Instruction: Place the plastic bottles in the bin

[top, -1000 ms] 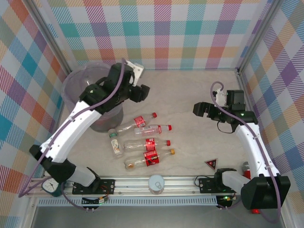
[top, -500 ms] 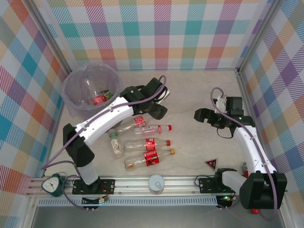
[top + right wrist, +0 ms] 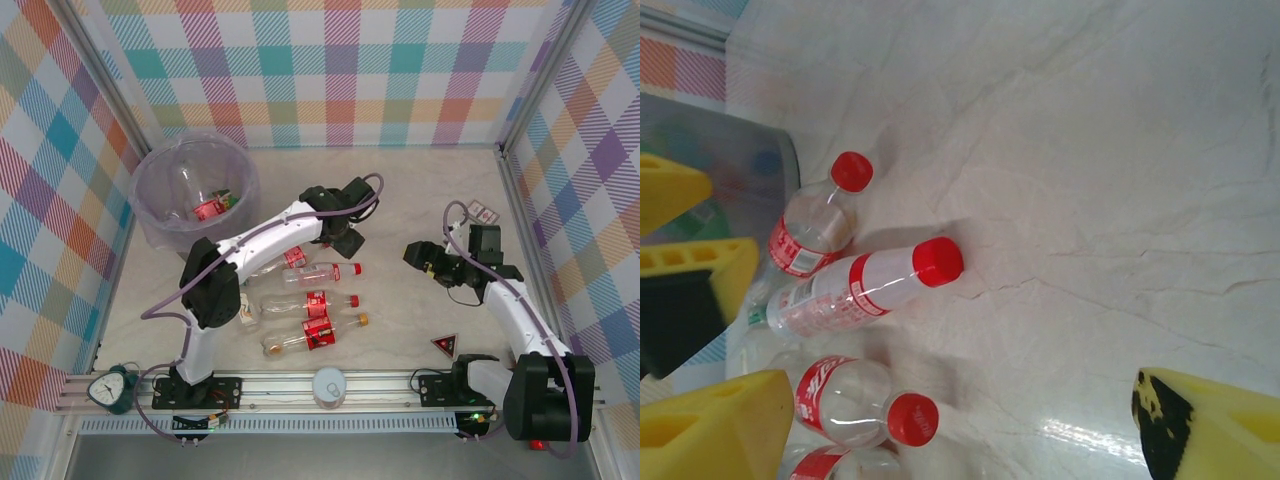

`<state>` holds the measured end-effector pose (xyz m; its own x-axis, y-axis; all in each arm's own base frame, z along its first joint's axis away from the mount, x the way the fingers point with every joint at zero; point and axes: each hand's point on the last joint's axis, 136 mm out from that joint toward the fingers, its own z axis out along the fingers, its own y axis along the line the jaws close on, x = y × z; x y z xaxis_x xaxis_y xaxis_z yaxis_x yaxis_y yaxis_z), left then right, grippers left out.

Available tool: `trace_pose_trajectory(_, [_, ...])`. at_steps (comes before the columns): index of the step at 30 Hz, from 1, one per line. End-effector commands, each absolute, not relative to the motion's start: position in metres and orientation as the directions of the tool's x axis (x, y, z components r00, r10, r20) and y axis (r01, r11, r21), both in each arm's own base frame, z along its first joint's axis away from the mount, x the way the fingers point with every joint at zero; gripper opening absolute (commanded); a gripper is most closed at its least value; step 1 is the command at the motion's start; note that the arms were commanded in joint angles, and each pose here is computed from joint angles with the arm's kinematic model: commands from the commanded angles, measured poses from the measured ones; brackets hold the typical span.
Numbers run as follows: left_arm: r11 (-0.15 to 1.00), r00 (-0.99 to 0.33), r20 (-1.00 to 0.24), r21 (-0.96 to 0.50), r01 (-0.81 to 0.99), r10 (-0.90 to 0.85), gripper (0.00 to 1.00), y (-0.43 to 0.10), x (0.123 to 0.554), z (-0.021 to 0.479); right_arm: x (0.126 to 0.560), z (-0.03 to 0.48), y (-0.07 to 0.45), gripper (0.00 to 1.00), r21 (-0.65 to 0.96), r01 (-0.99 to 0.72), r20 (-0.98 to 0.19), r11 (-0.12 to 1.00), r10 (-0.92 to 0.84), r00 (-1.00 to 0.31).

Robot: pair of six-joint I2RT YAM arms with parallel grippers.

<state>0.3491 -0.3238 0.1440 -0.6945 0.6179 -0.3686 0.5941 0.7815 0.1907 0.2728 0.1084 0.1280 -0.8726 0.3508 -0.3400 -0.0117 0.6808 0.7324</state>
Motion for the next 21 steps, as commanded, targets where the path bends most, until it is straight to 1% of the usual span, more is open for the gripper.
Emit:
trace_pose_trajectory(1, [0.821, -0.744, -0.348, 0.220, 0.526, 0.570, 0.71, -0.300, 0.368, 0.136, 0.275, 0.141, 0.122, 0.87, 0.773, -0.076, -0.361, 0.630, 0.338, -0.869])
trace_pose_trajectory(4, [0.842, -0.765, -0.351, 0.243, 0.482, 0.540, 0.72, -0.288, 0.383, 0.127, 0.273, 0.137, 0.124, 0.85, 0.775, -0.074, -0.352, 0.628, 0.331, -0.876])
trace_pose_trajectory(6, [0.848, -0.782, -0.330, 0.258, 0.463, 0.528, 0.74, -0.277, 0.390, 0.117, 0.272, 0.134, 0.124, 0.85, 0.776, -0.070, -0.346, 0.627, 0.329, -0.879])
trace_pose_trajectory(10, [0.872, -0.817, -0.309, 0.235, 0.430, 0.486, 0.76, -0.260, 0.397, 0.098, 0.272, 0.136, 0.125, 0.86, 0.777, -0.078, -0.349, 0.625, 0.323, -0.880])
trace_pose_trajectory(12, [0.875, -0.825, -0.297, 0.217, 0.432, 0.481, 0.77, -0.258, 0.398, 0.088, 0.271, 0.135, 0.125, 0.86, 0.774, -0.081, -0.349, 0.628, 0.316, -0.882])
trace_pose_trajectory(17, [0.862, -0.822, -0.258, 0.183, 0.473, 0.507, 0.84, -0.265, 0.392, 0.064, 0.272, 0.127, 0.125, 0.88, 0.776, -0.067, -0.329, 0.628, 0.311, -0.892])
trace_pose_trajectory(21, [0.854, -0.824, -0.225, 0.181, 0.489, 0.520, 0.85, -0.264, 0.388, 0.051, 0.275, 0.123, 0.127, 0.88, 0.785, -0.056, -0.313, 0.618, 0.317, -0.895])
